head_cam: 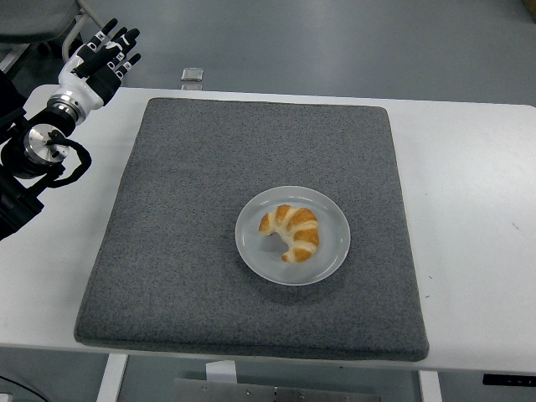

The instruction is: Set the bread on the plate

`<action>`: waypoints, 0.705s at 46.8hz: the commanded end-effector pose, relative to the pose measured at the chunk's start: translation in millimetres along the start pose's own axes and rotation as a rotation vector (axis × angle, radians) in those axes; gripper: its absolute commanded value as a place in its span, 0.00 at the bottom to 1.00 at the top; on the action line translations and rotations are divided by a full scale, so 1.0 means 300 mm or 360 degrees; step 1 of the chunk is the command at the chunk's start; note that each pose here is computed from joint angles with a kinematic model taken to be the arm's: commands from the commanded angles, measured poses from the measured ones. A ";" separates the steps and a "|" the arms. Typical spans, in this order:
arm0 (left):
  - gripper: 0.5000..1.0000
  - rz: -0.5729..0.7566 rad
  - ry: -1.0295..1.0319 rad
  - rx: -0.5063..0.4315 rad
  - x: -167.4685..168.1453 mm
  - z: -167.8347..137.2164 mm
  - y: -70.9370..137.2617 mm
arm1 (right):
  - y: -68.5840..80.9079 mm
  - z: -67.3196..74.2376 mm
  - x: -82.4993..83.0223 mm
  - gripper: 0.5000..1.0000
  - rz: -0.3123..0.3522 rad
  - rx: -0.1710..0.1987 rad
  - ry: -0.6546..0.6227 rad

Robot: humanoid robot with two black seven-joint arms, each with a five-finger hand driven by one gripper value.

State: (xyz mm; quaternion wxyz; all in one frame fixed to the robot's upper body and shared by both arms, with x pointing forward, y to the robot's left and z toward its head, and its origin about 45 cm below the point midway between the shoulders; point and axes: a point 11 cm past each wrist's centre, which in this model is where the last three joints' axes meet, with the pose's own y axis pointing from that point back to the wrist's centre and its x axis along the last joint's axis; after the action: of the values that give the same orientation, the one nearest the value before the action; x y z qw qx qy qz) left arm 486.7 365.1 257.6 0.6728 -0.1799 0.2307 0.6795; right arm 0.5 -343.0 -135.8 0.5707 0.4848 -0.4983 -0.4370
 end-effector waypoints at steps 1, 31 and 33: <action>1.00 0.0003 -0.0001 0.0002 0.003 -0.002 0.001 | 0.000 0.000 0.000 0.86 0.0000 0.0000 0.0000; 1.00 0.0047 -0.0020 0.0012 0.045 -0.015 0.013 | 0.000 0.000 0.001 0.86 0.0002 0.0000 0.0000; 1.00 0.0046 -0.0021 0.0013 0.044 -0.018 0.013 | 0.000 0.001 0.001 0.86 0.0002 -0.0003 0.0000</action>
State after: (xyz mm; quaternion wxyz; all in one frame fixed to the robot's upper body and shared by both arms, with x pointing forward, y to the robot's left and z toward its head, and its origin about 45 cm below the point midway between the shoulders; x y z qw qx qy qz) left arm 482.1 373.8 246.5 0.6651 -0.1691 0.2314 0.6896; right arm -0.2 -343.0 -135.8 0.5706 0.4838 -0.4987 -0.4377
